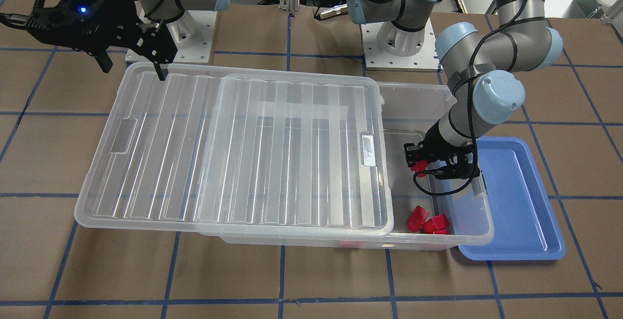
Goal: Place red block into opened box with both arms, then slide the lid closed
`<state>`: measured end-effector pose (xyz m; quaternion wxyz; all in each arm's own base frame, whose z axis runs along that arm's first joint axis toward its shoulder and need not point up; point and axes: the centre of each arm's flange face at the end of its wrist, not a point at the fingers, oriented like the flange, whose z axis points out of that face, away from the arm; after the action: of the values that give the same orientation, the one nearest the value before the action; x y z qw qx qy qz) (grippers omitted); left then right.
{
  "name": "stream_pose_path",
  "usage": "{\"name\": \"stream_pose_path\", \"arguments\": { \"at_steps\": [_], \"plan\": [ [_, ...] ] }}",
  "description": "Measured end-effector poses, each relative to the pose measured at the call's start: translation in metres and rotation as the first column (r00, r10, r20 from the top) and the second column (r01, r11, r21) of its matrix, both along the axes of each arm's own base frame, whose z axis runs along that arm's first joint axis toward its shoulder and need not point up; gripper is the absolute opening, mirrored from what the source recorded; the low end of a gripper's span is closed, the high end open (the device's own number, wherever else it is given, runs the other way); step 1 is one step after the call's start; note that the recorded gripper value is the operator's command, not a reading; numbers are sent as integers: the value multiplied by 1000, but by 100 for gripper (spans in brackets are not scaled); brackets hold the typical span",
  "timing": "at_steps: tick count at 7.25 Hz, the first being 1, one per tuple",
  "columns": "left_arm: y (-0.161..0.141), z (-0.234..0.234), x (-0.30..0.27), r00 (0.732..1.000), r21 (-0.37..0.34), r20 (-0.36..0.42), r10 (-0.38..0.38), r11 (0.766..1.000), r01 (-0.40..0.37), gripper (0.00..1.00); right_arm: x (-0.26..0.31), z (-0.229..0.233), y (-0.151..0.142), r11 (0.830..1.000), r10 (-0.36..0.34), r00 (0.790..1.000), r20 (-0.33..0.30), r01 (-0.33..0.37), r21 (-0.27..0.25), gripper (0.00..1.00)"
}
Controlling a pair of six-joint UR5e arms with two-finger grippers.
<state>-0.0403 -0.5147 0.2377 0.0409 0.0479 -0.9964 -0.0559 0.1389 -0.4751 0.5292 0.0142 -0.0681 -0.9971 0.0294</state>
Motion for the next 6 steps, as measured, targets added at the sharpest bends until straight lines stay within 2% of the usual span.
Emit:
{"name": "stream_pose_path", "arguments": {
  "at_steps": [3,4,5,6],
  "plan": [
    [1,-21,0,1000,12,-1,7,1000,-7,0,0,0,0,1000,0,1000,-2,0,0,100],
    [3,-27,-1,1000,17,-2,9,1000,-9,22,-1,0,0,1000,0,1000,-2,1,1,100],
    [4,-31,-1,1000,24,-3,11,1000,-11,81,-1,0,0,1000,-1,1000,-2,1,1,100],
    [5,-32,-1,1000,27,-3,13,1000,-12,85,-1,0,0,1000,-1,1000,-2,1,2,100]
  ]
}}
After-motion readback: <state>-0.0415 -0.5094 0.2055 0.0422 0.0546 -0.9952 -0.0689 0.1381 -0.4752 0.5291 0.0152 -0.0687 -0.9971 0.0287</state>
